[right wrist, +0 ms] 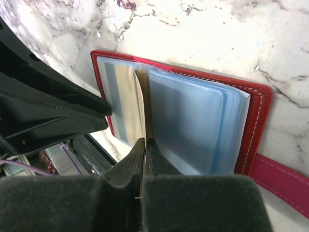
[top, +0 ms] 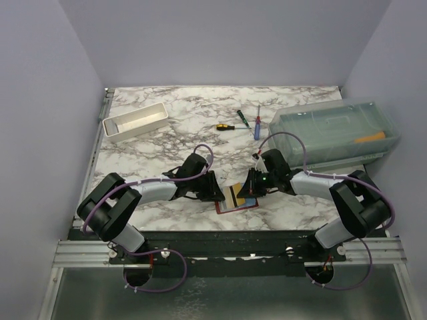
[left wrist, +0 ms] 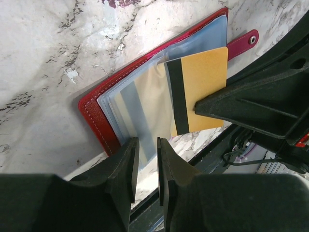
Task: Put the credit cards into the card holder
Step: Insert the credit card into the card holder.
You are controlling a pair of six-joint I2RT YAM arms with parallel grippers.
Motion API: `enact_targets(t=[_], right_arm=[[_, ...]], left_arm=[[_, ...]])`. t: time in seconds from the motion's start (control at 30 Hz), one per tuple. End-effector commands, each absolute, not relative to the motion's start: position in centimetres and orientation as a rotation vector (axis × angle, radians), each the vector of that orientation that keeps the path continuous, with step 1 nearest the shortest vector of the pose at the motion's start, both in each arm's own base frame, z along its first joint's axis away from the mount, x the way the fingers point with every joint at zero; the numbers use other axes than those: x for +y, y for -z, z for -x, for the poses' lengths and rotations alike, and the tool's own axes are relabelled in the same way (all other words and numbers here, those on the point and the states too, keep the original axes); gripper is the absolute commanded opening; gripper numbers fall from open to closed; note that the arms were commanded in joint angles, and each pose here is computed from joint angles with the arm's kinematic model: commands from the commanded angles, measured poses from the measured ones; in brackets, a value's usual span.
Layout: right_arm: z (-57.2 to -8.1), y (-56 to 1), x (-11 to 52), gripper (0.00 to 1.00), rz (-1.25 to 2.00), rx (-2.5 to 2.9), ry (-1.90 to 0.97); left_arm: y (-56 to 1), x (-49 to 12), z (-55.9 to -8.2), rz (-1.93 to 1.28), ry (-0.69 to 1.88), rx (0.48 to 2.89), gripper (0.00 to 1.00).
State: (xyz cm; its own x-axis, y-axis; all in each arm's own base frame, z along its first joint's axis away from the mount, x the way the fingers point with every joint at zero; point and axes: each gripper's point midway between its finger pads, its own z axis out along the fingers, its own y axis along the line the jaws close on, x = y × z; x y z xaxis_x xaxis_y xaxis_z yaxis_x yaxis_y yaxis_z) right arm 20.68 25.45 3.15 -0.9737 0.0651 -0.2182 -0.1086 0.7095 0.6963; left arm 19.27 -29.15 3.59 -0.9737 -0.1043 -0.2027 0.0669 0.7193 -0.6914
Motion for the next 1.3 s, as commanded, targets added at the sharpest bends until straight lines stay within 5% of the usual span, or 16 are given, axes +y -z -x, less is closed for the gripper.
enact_targets(t=[0.0, 1.27], right_arm=[[-21.0, -1.4, 25.1, 0.00, 0.064, 2.676, -1.076], [-21.5, -0.3, 23.7, 0.00, 0.277, 2.675, -0.923]], left_arm=[[-1.6, -27.4, -18.2, 0.050, 0.983, 2.765, 0.28], [-1.5, -27.3, -18.1, 0.031, 0.962, 2.777, 0.28]])
